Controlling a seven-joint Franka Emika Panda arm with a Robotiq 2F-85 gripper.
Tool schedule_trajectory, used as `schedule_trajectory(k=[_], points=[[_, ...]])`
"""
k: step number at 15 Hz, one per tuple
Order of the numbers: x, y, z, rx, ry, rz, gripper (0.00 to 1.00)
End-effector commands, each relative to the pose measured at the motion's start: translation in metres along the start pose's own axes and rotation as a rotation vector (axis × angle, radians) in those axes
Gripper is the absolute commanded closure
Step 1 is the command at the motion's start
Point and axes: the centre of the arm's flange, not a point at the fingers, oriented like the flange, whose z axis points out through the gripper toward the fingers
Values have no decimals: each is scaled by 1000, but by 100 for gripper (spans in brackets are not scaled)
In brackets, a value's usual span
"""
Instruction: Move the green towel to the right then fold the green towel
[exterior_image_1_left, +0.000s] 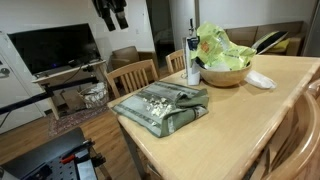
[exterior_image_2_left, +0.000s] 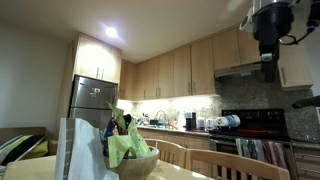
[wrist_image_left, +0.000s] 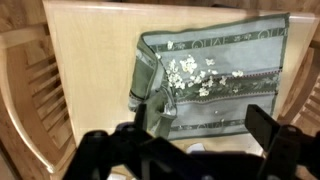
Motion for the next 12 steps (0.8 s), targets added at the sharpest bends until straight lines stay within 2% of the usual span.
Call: schedule_trajectory(k=[1,5,9,12], points=[[34,-16,17,6,80,-24,0],[59,-24,43,-24,92,-28,0],[78,-22,78,-55,23,-29,0],[89,-18,103,-109,-7,-25,0]])
